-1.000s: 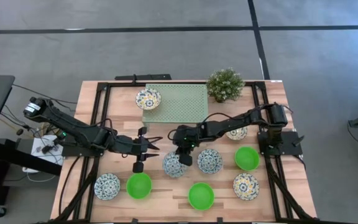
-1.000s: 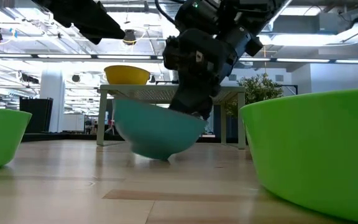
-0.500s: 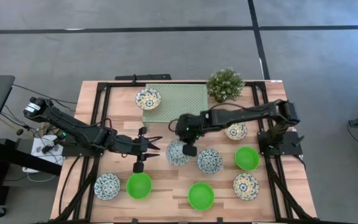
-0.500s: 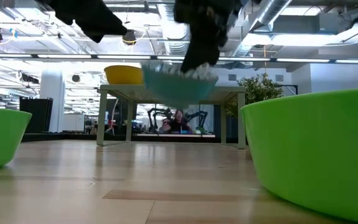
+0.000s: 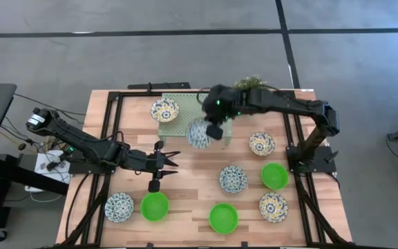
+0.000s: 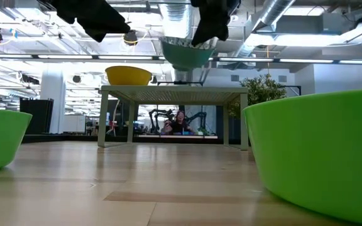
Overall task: Pick & Place Mini bowls
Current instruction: Put the middle blue and white bowl on the shelf
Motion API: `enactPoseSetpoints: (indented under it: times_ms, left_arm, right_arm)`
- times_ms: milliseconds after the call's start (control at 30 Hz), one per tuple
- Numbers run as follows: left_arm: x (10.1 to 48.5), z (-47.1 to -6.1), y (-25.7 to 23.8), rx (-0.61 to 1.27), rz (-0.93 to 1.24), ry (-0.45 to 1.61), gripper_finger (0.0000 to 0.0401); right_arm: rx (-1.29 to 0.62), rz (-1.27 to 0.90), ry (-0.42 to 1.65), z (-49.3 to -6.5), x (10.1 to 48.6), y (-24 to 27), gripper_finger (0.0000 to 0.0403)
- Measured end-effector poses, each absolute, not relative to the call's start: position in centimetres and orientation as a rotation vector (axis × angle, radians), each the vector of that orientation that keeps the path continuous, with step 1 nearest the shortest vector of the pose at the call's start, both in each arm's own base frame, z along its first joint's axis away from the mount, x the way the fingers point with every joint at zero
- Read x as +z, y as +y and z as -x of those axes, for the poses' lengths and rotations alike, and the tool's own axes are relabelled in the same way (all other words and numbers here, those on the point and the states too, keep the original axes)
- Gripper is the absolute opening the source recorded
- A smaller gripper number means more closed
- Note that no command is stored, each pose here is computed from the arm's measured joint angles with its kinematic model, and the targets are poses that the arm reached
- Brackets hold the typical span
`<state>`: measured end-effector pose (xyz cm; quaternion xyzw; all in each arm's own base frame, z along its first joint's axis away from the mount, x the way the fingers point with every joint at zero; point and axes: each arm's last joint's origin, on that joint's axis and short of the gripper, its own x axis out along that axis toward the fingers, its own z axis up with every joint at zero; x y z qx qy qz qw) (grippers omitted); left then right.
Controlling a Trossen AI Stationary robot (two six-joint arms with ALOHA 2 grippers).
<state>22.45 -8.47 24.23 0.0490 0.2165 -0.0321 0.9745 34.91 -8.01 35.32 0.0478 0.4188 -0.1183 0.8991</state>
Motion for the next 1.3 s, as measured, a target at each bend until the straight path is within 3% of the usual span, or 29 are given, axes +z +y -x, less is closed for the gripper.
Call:
enactPoseSetpoints:
  times_ms: [533, 933, 1300]
  left_arm:
    - [24.2, -22.5, -8.5, -0.065, -0.099, 0.437, 0.0106]
    - [24.2, -22.5, -8.5, -0.065, -0.099, 0.437, 0.0106]
    - [24.2, -22.5, -8.5, -0.065, -0.099, 0.437, 0.0106]
  right_arm:
    - [-0.445, -0.303, 1.059, -29.8, 34.2, -16.5, 0.0003]
    - [-0.371, -0.35, 1.112, -28.7, 33.8, -17.1, 0.0006]
    - [-0.361, -0.354, 1.151, -28.5, 33.7, -16.9, 0.0052]
